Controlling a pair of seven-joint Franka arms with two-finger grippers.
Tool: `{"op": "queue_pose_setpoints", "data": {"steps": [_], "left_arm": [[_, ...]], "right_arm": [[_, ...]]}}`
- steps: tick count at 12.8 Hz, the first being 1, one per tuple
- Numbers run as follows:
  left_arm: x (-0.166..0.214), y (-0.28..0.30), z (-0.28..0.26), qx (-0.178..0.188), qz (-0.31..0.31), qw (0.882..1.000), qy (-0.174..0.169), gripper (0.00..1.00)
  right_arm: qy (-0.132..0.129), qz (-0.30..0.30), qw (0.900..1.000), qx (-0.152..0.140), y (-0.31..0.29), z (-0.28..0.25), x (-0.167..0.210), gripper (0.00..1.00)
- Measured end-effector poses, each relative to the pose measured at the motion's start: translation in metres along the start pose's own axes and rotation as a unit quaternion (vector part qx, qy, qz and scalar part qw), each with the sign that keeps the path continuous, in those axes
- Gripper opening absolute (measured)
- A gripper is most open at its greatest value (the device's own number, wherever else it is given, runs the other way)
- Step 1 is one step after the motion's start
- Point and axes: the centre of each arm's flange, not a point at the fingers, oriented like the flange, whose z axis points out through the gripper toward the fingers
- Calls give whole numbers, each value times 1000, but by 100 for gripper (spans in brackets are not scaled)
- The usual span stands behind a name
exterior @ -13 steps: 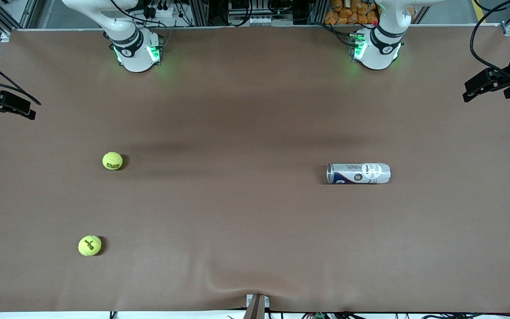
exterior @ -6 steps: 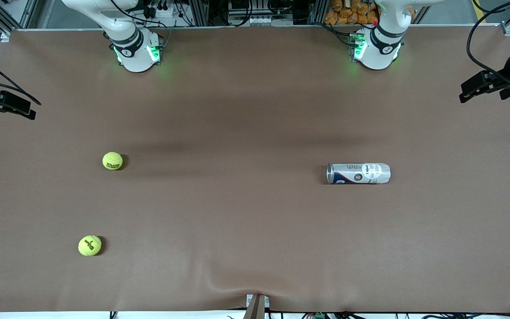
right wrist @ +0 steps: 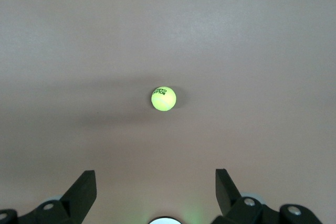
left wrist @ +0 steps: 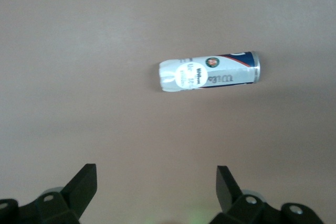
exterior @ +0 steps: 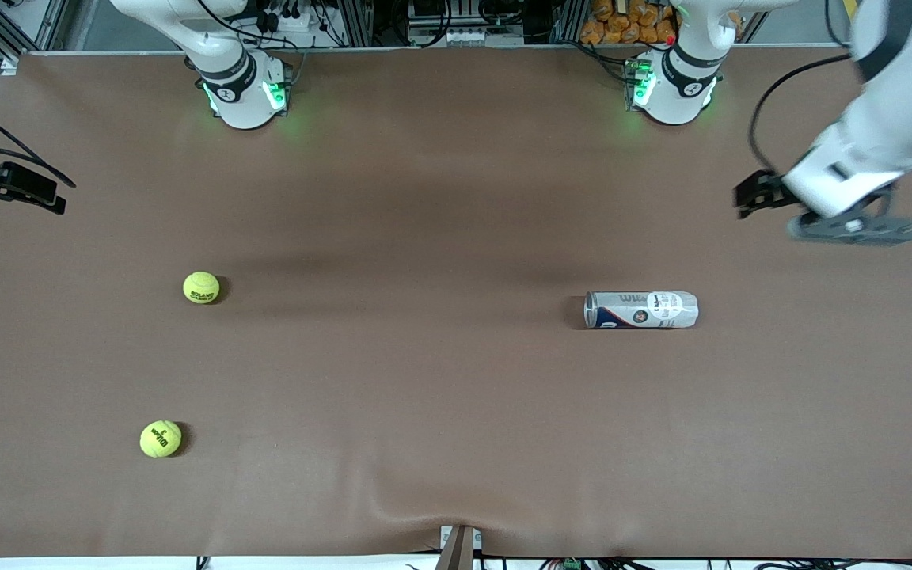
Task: Insert tennis ball vertically with right arm
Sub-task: 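Reach the left gripper down to the clear tennis-ball tube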
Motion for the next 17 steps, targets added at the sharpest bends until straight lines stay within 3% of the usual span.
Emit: {"op": "queue_pose_setpoints", "data": {"steps": [4,9,14,17], "left_arm": [[8,51,55,47,74,996,-8,100],[16,77,130,58,182,981,-32,100],[27,78,198,78,313,945,-51,100],[36,91,237,105,394,911,-61,100]], "right_arm": [[0,-2,1000,0,-2,0,0,100],[1,-12,1000,-1,-13,0,1,100],[-1,-15,1000,-2,-17,7,4,100],[-6,-13,1000,-2,-14,16,7,100]]}}
